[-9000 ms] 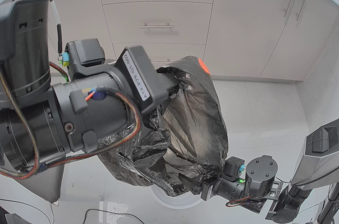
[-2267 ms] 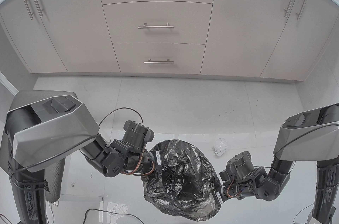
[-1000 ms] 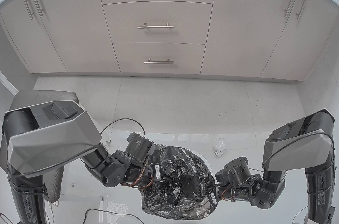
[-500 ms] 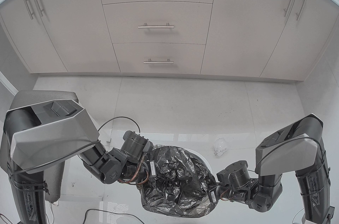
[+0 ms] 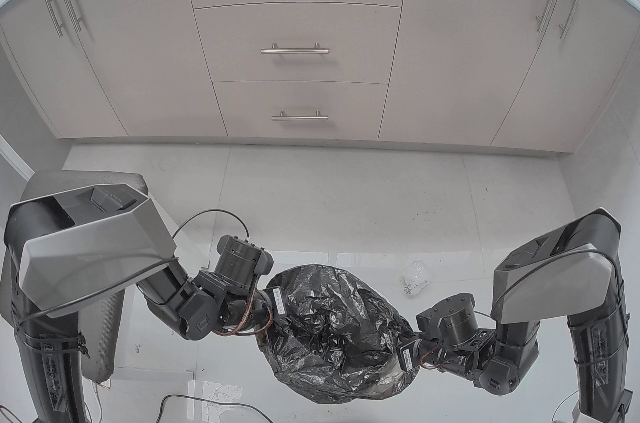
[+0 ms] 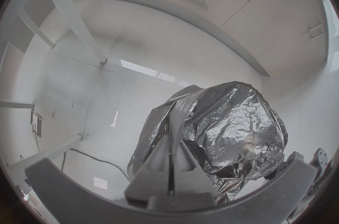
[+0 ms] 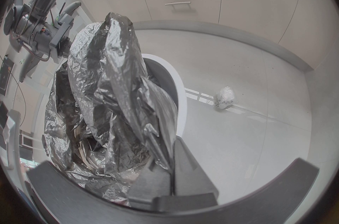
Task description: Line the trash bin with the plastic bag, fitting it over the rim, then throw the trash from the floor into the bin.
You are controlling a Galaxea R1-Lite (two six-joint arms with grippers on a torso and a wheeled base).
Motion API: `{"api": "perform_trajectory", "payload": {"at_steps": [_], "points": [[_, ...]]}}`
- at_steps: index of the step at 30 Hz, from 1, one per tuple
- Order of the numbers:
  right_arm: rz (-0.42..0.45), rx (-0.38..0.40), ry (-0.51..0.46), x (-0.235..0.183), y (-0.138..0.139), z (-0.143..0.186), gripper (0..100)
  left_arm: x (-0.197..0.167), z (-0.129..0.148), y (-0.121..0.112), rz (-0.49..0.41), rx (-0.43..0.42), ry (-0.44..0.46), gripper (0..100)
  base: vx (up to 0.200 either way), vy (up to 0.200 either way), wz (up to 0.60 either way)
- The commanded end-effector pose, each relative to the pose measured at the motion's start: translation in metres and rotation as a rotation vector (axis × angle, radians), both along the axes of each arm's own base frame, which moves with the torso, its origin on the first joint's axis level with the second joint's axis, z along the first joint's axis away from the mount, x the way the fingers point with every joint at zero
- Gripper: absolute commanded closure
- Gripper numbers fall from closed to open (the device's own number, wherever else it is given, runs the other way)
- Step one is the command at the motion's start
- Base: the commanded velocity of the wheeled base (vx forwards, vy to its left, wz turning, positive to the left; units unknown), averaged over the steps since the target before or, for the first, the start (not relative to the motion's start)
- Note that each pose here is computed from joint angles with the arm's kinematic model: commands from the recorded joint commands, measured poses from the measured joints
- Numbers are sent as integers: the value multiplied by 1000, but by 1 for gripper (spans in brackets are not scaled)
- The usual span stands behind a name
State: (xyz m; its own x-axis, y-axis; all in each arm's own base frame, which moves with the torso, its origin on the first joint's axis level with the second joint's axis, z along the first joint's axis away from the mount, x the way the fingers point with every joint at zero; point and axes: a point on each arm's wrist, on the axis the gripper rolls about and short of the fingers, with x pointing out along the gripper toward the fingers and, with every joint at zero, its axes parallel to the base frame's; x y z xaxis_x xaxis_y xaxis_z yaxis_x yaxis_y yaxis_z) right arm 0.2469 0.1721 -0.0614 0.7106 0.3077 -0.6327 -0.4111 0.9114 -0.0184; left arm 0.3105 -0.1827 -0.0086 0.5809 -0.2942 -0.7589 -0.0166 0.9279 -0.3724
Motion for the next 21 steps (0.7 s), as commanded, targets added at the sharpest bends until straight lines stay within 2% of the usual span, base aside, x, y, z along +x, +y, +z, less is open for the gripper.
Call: {"api": "perform_trajectory", "payload": {"at_steps": [1,13,21], "points": [[-7,6,-10,2,-1,4,100,-1,0,2,2,-6,-8,100,0,0,0],[8,0,-3,-2,0,3,100,-7,0,-5,-12,-24,-10,100,0,0,0],[60,-21,20,-14,4,-2,100,-32,2,-15,-72,-13,14,100,0,0,0]]}}
